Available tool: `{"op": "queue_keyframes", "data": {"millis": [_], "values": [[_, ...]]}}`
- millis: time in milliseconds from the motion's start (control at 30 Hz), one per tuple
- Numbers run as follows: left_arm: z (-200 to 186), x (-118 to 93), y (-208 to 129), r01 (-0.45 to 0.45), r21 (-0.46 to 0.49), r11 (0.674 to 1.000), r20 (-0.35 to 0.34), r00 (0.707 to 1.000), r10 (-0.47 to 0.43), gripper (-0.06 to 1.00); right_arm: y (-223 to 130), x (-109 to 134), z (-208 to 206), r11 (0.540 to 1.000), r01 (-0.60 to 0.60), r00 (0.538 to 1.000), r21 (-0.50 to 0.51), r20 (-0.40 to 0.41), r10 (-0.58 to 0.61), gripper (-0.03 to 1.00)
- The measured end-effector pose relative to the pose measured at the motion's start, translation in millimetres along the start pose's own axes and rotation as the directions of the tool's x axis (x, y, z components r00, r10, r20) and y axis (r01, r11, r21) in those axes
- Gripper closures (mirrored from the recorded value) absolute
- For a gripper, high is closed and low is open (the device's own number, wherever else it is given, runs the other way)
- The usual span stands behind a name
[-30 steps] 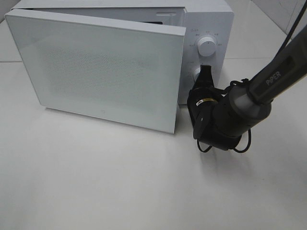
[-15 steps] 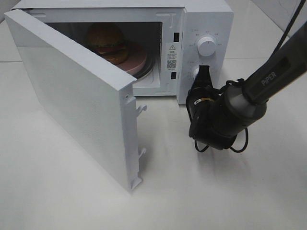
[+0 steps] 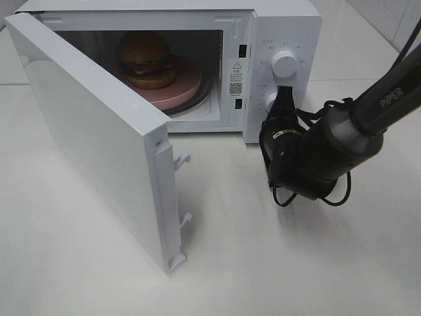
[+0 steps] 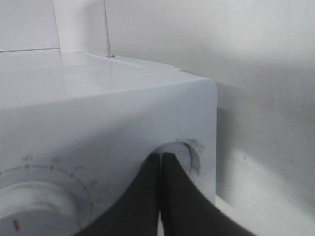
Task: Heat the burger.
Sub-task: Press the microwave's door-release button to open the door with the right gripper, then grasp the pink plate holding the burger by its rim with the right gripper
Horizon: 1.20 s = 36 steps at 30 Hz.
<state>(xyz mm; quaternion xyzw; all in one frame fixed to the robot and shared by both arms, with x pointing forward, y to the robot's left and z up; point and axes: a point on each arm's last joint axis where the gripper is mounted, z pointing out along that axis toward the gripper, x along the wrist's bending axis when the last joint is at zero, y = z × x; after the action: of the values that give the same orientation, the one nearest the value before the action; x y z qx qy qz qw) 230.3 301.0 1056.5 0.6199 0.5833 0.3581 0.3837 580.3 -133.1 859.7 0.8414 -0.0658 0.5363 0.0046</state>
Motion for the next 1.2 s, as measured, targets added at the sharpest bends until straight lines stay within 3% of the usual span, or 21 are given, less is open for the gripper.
{"op": "queue_keyframes", "data": {"millis": [133, 333, 433, 567, 700, 733, 767, 833, 867, 933, 1033, 1100, 1133, 1200], "values": [[0, 0, 0, 0.0, 0.0, 1.0, 0.0, 1.0, 0.0, -0.05, 3, 4, -11, 0.999, 0.03, 0.999, 0.032, 0.043, -0.032, 0.95], [0, 0, 0, 0.0, 0.0, 1.0, 0.0, 1.0, 0.0, -0.05, 4, 14, -23, 0.994, 0.083, 0.995, 0.071, 0.044, -0.087, 0.95], [0, 0, 0, 0.0, 0.0, 1.0, 0.0, 1.0, 0.0, -0.05, 6, 13, -32, 0.988, 0.117, 0.988, 0.1, 0.093, -0.126, 0.95], [0, 0, 0, 0.0, 0.0, 1.0, 0.0, 1.0, 0.0, -0.05, 11, 11, -47, 0.962, 0.214, 0.957, 0.167, 0.161, -0.24, 0.95], [0, 0, 0, 0.0, 0.0, 1.0, 0.0, 1.0, 0.0, -0.05, 12, 13, -57, 0.923, 0.309, 0.92, 0.228, 0.175, -0.351, 0.94], [0, 0, 0, 0.0, 0.0, 1.0, 0.0, 1.0, 0.0, -0.05, 11, 17, -63, 0.888, 0.369, 0.89, 0.275, 0.17, -0.423, 0.94], [0, 0, 0, 0.0, 0.0, 1.0, 0.0, 1.0, 0.0, -0.05, 11, 17, -63, 0.888, 0.369, 0.89, 0.275, 0.17, -0.423, 0.94], [0, 0, 0, 0.0, 0.0, 1.0, 0.0, 1.0, 0.0, -0.05, 10, 23, -70, 0.817, 0.469, 0.833, 0.335, 0.14, -0.536, 0.94], [0, 0, 0, 0.0, 0.0, 1.0, 0.0, 1.0, 0.0, -0.05, 10, 23, -70, 0.817, 0.469, 0.833, 0.335, 0.14, -0.536, 0.94], [0, 0, 0, 0.0, 0.0, 1.0, 0.0, 1.0, 0.0, -0.05, 8, 28, -77, 0.716, 0.572, 0.754, 0.4, 0.088, -0.651, 0.93], [0, 0, 0, 0.0, 0.0, 1.0, 0.0, 1.0, 0.0, -0.05, 7, 29, -79, 0.69, 0.591, 0.734, 0.418, 0.077, -0.675, 0.93], [0, 0, 0, 0.0, 0.0, 1.0, 0.0, 1.0, 0.0, -0.05, 6, 29, -84, 0.615, 0.636, 0.676, 0.466, 0.046, -0.735, 0.93], [0, 0, 0, 0.0, 0.0, 1.0, 0.0, 1.0, 0.0, -0.05, 6, 29, -84, 0.615, 0.636, 0.676, 0.466, 0.046, -0.735, 0.93], [0, 0, 0, 0.0, 0.0, 1.0, 0.0, 1.0, 0.0, -0.05, 4, 27, -90, 0.499, 0.682, 0.591, 0.534, -0.001, -0.807, 0.93]]}}
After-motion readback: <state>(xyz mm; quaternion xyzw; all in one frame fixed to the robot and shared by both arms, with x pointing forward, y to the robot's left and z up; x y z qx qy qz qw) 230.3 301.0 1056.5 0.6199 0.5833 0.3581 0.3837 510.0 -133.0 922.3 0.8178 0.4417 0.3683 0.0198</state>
